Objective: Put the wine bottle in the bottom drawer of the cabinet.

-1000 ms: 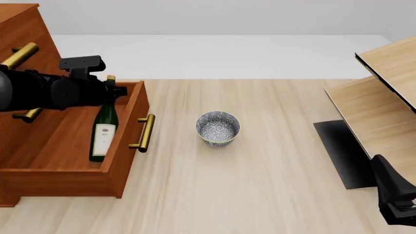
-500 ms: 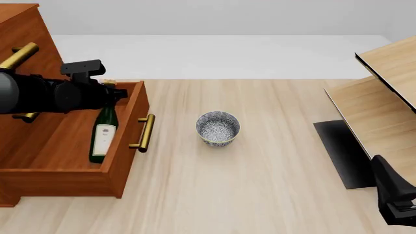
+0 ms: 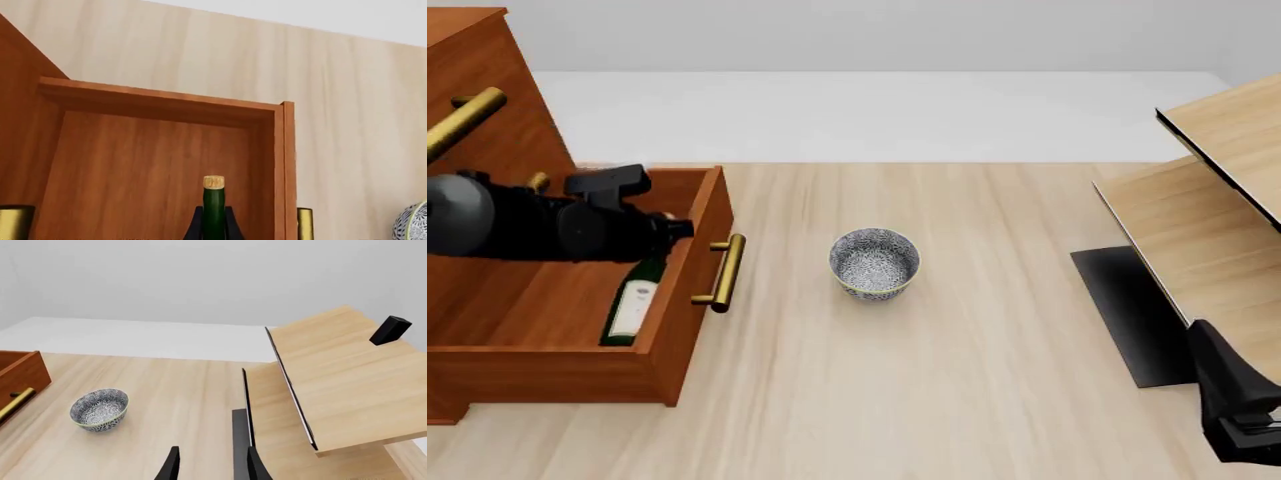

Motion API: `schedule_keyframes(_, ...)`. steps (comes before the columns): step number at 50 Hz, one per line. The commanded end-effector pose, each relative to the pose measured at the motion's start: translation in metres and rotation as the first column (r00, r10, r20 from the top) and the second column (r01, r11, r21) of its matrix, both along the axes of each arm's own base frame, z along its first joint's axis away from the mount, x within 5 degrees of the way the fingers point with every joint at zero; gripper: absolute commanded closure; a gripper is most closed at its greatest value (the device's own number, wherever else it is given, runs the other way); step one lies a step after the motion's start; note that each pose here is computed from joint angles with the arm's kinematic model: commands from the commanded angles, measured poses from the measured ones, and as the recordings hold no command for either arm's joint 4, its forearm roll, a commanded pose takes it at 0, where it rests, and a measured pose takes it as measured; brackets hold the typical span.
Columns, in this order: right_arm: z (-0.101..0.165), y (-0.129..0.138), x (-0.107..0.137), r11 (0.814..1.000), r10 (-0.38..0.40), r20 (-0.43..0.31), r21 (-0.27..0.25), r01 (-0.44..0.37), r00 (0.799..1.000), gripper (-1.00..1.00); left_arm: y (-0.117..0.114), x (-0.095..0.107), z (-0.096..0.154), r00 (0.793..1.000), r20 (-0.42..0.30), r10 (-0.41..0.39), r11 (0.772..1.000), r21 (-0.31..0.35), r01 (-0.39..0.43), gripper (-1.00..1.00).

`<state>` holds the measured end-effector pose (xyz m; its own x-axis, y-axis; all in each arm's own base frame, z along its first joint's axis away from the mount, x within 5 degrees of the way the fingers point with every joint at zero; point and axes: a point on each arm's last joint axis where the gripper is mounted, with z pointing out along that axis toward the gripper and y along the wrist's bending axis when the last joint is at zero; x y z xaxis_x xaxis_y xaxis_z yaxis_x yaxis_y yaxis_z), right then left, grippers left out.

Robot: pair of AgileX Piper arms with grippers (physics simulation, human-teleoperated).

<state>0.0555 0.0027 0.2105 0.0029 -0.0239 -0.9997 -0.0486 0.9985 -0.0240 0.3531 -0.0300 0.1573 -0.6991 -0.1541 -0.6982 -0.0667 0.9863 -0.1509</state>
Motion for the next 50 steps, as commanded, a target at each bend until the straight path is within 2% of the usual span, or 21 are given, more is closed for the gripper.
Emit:
schedule_keyframes(1, 0.001, 0.0, 0.0, 1.0, 0.0, 0.0, 0.003, 0.0, 1.0, -1.0, 0.002, -0.006, -0.015, 0.998, -0.051, -0.031, 0.999, 0.036, 0.033, 1.0)
schedule_keyframes(41, 0.001, 0.0, 0.0, 1.0, 0.004, 0.001, 0.004, -0.004, 1.0, -1.0, -0.004, -0.009, -0.003, 0.999, -0.021, -0.046, 0.998, 0.032, 0.047, 1.0)
schedule_keyframes(42, 0.0, 0.0, 0.0, 1.0, 0.007, -0.001, 0.0, -0.007, 1.0, -1.0, -0.003, -0.008, -0.003, 0.999, -0.021, -0.044, 0.999, 0.032, 0.044, -1.0)
schedule_keyframes(46, 0.0, 0.0, 0.0, 1.0, 0.006, -0.001, 0.004, -0.006, 1.0, -1.0, -0.005, -0.009, -0.001, 0.998, -0.014, -0.054, 0.998, 0.037, 0.054, -1.0)
schedule_keyframes(47, 0.0, 0.0, 0.0, 1.0, 0.007, -0.001, 0.003, -0.007, 1.0, -1.0, -0.01, -0.01, -0.001, 0.999, -0.011, -0.053, 0.998, 0.021, 0.053, -1.0)
schedule_keyframes(49, -0.001, 0.0, 0.0, 1.0, 0.007, -0.002, 0.002, -0.007, 1.0, -1.0, -0.005, -0.008, 0.0, 0.998, -0.011, -0.056, 0.998, 0.04, 0.057, -1.0)
schedule_keyframes(50, 0.0, 0.0, 0.0, 1.0, 0.007, -0.001, 0.002, -0.007, 1.0, -1.0, -0.008, -0.009, 0.001, 0.999, -0.008, -0.052, 0.998, 0.025, 0.053, -1.0)
